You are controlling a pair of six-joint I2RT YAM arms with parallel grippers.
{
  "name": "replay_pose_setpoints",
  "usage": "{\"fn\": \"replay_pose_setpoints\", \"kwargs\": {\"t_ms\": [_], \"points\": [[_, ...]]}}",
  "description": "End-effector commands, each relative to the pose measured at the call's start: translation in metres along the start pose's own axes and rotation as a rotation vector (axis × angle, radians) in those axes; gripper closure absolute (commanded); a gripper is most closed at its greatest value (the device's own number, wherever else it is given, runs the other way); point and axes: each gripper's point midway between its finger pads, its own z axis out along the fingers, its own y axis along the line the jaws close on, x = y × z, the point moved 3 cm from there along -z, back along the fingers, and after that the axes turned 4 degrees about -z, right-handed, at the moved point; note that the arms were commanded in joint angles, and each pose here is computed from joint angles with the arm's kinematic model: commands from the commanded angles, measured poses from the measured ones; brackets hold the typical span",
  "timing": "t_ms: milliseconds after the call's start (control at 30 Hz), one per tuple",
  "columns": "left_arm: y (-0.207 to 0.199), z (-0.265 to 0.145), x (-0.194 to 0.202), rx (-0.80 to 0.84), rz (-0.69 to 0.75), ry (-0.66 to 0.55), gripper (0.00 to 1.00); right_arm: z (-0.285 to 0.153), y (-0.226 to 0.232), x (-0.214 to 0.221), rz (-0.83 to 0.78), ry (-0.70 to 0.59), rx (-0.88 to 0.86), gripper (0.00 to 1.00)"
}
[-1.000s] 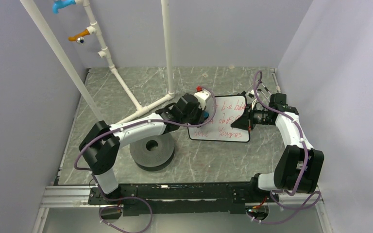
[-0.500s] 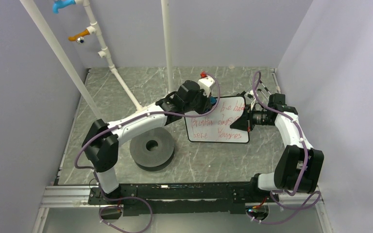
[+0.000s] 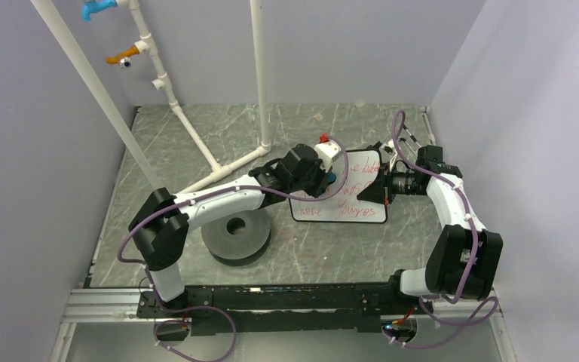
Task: Erase the whiteboard
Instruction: Erase the center of the board with the whiteboard.
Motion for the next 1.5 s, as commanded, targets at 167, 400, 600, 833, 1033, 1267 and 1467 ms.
{"fn": "replay_pose_setpoints", "kwargs": {"t_ms": [167,400,600,833,1033,1267,1467], "points": [[0.046,-0.006,-0.002,-0.130,-0.029,-0.005,1.00,0.002,0.008,-0.010,-0.092,-0.026,-0.044,1.00],[0.034,-0.009,-0.050,-0.049,0.009,-0.108,1.00,0.002,0.008,-0.010,-0.092,-0.024,-0.044,1.00],[0.010,-0.008,-0.052,0.004,0.045,-0.116,1.00,0.002,0.007,-0.010,-0.091,-0.023,-0.042,1.00],[0.015,0.000,-0.010,-0.040,0.038,-0.041,1.00,0.002,0.008,-0.010,-0.091,-0.024,-0.044,1.00],[0.026,-0.003,0.020,-0.095,0.035,0.009,1.00,0.002,0.008,-0.010,-0.092,-0.025,-0.044,1.00],[0.020,-0.003,0.011,-0.069,0.041,-0.021,1.00,0.002,0.007,-0.010,-0.090,-0.024,-0.044,1.00],[0.011,-0.006,-0.038,-0.048,0.065,-0.117,1.00,0.002,0.007,-0.009,-0.089,-0.022,-0.043,1.00]]}}
